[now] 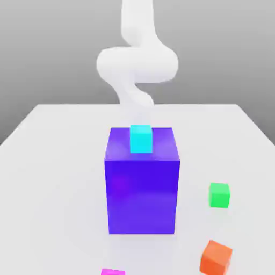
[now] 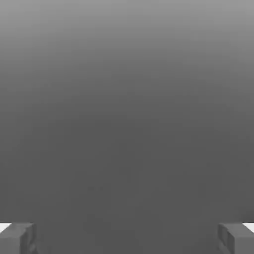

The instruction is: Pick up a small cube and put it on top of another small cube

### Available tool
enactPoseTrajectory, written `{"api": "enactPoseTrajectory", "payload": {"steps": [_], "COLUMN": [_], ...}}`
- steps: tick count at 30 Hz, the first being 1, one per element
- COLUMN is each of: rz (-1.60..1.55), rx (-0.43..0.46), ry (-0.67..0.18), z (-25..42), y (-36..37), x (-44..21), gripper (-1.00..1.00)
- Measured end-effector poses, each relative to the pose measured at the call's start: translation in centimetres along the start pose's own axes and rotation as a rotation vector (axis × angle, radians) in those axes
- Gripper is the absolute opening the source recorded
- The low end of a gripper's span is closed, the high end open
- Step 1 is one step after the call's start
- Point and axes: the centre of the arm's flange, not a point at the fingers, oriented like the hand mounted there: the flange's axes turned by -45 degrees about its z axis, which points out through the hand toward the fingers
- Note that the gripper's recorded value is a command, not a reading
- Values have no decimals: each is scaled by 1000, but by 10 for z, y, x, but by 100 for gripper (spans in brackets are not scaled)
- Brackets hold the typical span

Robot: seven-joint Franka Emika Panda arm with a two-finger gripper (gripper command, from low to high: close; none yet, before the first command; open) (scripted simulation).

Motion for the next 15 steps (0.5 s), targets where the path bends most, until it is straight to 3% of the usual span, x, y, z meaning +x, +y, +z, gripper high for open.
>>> {"api": "enactPoseTrajectory", "payload": {"steps": [15], "rz": [49], "rx": [-19], "ry": [-372], "z": [260], "y": [24], "x": [-43], "gripper": [0]}}
